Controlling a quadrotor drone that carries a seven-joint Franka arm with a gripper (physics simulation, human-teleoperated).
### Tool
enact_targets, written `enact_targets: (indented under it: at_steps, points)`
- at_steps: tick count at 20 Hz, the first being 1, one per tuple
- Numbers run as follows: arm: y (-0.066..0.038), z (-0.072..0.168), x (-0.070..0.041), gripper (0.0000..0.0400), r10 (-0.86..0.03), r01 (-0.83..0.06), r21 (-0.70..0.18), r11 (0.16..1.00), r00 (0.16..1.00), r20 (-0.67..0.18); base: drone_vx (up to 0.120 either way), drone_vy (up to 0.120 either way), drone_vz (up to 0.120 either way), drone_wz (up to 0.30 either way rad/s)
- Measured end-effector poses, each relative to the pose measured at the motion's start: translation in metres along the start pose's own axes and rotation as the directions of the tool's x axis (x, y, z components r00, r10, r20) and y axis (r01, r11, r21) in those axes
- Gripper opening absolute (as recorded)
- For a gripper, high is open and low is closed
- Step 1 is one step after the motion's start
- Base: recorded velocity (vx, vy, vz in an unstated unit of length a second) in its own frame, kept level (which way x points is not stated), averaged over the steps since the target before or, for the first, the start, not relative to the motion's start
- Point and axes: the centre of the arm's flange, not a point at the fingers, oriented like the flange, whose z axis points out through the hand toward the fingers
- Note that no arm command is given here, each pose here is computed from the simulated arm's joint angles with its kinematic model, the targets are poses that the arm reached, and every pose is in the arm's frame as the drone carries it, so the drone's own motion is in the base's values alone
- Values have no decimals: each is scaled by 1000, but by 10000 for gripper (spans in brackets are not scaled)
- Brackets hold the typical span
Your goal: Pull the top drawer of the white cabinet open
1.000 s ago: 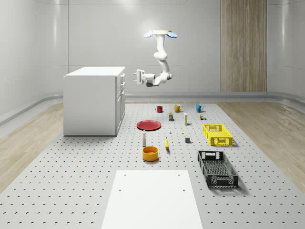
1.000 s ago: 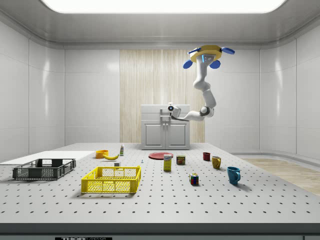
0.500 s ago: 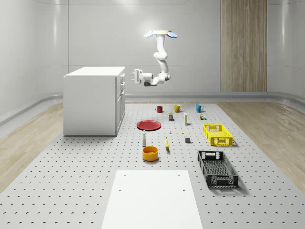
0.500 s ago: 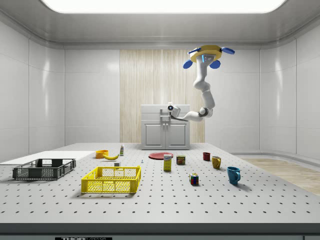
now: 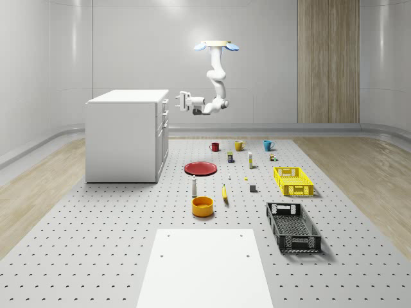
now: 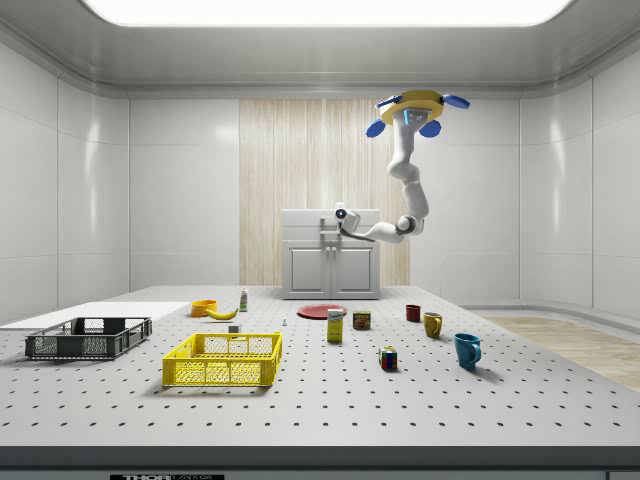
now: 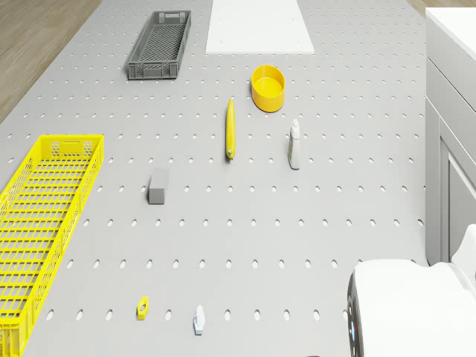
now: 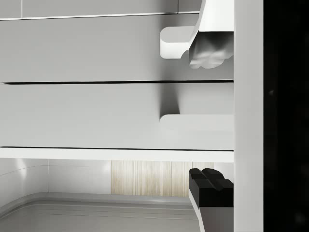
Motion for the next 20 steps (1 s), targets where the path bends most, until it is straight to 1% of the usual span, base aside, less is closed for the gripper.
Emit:
enact_targets:
  at_steps: [9, 16, 20]
  points:
    - [0, 33, 2, 305, 0, 0, 0, 1000, 1000, 0, 0, 0, 0, 0]
    - [0, 45, 3, 305, 0, 0, 1, 1000, 1000, 0, 0, 0, 0, 0]
    - [0, 57, 3, 305, 0, 0, 1, 1000, 1000, -1, 0, 0, 0, 0]
